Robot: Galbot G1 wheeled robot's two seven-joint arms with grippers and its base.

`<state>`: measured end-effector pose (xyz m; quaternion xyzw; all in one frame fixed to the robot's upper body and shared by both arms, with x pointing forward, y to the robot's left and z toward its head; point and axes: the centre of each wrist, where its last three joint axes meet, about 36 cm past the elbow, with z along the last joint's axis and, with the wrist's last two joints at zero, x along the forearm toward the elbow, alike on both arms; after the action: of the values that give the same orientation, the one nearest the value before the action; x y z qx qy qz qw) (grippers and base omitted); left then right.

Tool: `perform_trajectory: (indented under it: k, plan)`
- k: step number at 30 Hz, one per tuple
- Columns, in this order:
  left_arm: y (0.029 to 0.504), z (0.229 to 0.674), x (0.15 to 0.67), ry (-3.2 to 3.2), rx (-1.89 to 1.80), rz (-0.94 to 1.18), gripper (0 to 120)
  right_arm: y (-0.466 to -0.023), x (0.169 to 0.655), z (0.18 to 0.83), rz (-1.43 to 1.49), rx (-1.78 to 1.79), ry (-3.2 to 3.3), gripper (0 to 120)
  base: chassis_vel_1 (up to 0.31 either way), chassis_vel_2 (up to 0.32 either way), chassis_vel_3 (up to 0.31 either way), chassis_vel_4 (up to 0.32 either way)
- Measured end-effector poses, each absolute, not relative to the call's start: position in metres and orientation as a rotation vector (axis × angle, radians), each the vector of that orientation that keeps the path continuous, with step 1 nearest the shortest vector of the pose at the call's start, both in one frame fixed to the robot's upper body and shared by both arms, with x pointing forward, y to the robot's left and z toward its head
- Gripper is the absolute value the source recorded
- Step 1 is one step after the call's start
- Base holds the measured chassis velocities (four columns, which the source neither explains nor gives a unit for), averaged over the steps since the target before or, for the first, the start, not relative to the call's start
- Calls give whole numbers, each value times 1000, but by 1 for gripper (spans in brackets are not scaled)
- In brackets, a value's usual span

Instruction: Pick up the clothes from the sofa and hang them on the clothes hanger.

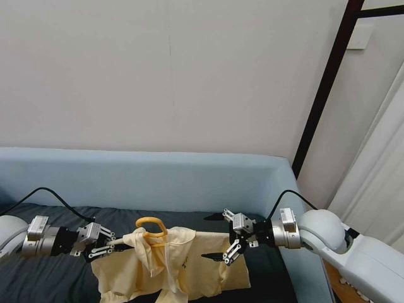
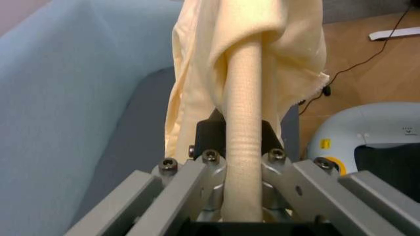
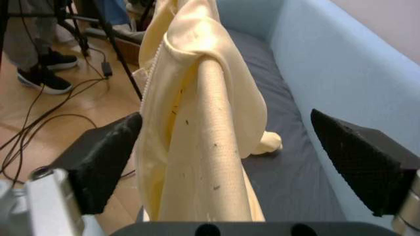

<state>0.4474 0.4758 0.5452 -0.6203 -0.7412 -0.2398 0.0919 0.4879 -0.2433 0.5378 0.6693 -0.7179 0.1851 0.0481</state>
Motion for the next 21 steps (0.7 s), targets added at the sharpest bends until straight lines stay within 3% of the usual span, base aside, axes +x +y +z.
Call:
perform_trajectory:
  k: [3, 10, 13, 16, 18, 21]
  plan:
    - [475, 548, 447, -2199, -1848, -720, 1, -243, 492, 538, 575, 2060, -2155, 79, 0, 0, 0, 0]
    - [473, 549, 447, -2187, -1856, -732, 1, -244, 497, 538, 586, 2088, -2107, 59, 0, 0, 0, 0]
    - [475, 550, 448, -2187, -1853, -740, 1, -245, 501, 541, 597, 2111, -2078, 44, 0, 0, 0, 0]
    - [475, 551, 448, -2186, -1851, -744, 1, -245, 502, 542, 601, 2120, -2066, 39, 0, 0, 0, 0]
    - [476, 552, 448, -2183, -1852, -750, 1, -244, 505, 545, 609, 2137, -2045, 26, 0, 0, 0, 0]
    - [476, 551, 448, -2177, -1854, -755, 1, -243, 507, 545, 614, 2150, -2024, 18, 0, 0, 0, 0]
